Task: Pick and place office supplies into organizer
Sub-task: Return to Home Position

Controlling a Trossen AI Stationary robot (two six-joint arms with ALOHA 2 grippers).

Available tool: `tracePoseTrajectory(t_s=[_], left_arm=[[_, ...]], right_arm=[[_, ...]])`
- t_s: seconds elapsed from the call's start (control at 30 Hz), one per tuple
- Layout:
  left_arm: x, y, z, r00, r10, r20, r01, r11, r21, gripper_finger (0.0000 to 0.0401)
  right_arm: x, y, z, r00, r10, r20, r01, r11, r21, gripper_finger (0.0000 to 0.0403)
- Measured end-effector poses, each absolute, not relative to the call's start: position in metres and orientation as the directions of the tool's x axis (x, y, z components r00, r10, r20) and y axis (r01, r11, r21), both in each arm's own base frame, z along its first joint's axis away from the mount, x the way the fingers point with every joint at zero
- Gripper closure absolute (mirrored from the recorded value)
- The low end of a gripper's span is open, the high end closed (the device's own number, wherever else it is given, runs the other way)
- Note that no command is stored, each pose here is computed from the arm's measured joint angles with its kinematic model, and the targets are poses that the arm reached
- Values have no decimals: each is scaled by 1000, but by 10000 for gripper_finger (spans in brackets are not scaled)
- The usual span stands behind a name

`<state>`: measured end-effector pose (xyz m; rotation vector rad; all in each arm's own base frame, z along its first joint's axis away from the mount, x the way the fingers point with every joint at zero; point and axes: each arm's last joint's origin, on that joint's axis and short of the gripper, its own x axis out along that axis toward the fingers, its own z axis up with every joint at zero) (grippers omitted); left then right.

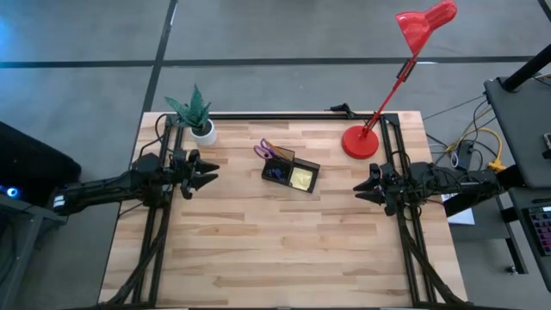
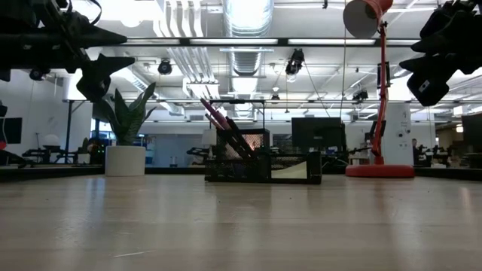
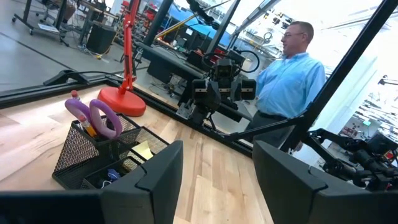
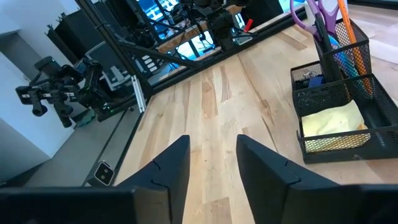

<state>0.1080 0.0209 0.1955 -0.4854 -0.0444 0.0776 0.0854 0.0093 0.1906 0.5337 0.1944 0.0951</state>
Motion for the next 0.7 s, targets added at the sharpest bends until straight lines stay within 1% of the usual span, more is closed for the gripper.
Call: tracePoseTrajectory(t_s=[0.5, 0.7], left_arm=[[108, 21, 196, 996, 85, 24, -64, 882, -468, 221], [108, 21, 196, 996, 85, 24, -64, 882, -467, 221]], right_arm=[[85, 9, 191, 977, 140, -159, -39, 857, 514, 273], [85, 9, 191, 977, 140, -159, -39, 857, 514, 279]])
